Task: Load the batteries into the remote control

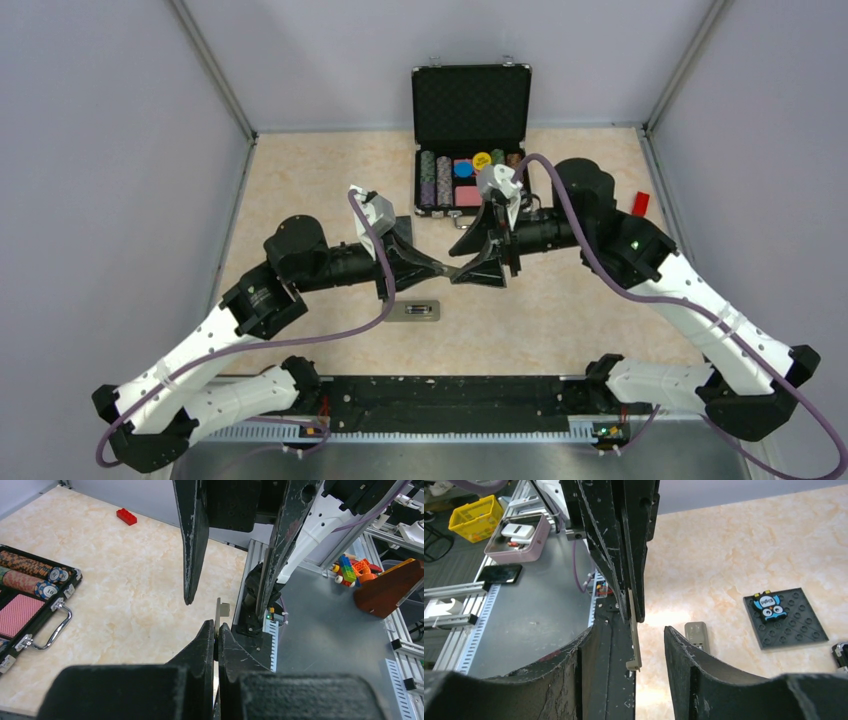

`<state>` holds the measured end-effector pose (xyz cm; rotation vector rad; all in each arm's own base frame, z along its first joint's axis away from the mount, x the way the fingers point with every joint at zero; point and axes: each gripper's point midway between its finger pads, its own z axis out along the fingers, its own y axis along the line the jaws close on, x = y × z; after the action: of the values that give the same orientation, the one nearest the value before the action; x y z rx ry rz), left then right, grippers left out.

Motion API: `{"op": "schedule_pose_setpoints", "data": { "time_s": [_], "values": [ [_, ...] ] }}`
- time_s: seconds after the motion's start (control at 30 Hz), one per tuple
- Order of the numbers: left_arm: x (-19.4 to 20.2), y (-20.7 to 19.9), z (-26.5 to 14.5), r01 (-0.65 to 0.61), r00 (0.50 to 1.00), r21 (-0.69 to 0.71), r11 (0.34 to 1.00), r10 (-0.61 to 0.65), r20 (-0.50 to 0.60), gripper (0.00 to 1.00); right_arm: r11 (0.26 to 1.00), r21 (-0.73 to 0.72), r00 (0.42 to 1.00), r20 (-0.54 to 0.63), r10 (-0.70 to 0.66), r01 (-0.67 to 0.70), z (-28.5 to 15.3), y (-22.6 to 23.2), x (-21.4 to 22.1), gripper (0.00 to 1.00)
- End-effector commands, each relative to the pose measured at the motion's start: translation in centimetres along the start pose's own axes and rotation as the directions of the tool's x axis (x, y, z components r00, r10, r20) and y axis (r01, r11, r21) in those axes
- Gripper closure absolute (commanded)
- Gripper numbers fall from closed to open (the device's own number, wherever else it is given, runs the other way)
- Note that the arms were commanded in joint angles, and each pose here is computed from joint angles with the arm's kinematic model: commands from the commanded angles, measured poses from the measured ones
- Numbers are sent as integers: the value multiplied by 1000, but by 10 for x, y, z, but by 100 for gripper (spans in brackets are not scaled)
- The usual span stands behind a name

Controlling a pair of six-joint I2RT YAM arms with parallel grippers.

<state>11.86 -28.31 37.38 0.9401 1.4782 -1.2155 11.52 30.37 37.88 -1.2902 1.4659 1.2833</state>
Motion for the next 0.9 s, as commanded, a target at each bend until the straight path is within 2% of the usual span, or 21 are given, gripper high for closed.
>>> {"op": "schedule_pose_setpoints", "data": {
  "time_s": [0.0,0.13,0.27,0.37,0.47,0.5,0.6,0.63,0.73,0.8,0.87],
  "values": [
    [-24,-13,-3,-26,997,45,999,23,67,100,998,-15,997,-26,-68,67,1,3,9,50],
    [-26,-14,-3,-31,997,46,998,27,73,100,998,-30,997,-62,-52,50,7,-1,22,57],
    [-24,-13,-2,-30,997,46,999,27,68,100,999,-19,996,-80,-40,38,9,-6,24,70],
    [-24,-11,-1,-25,998,38,999,23,67,100,999,0,996,-86,-38,38,9,-9,25,82],
    [-25,-10,-2,-17,997,27,999,15,73,98,999,36,995,-91,-36,39,8,-15,26,100],
    [-27,-8,-1,-12,997,19,1000,10,77,91,998,52,995,-91,-37,42,7,-17,25,100],
    [-31,1,-1,18,994,-38,999,-13,106,46,991,118,995,-85,-47,57,5,-28,23,100],
    [-33,8,-1,40,991,-79,996,-30,127,36,986,157,996,-76,-49,60,5,-34,21,100],
    [-40,48,-10,194,962,-295,936,-122,245,23,945,318,997,-28,-72,77,-3,-59,13,100],
    [-38,82,-21,335,918,-443,831,-184,351,21,900,429,996,12,-94,79,-9,-78,9,100],
    [-28,113,-37,481,860,-559,676,-239,451,21,854,515,991,49,-122,80,-14,-92,6,100]
  ]
}}
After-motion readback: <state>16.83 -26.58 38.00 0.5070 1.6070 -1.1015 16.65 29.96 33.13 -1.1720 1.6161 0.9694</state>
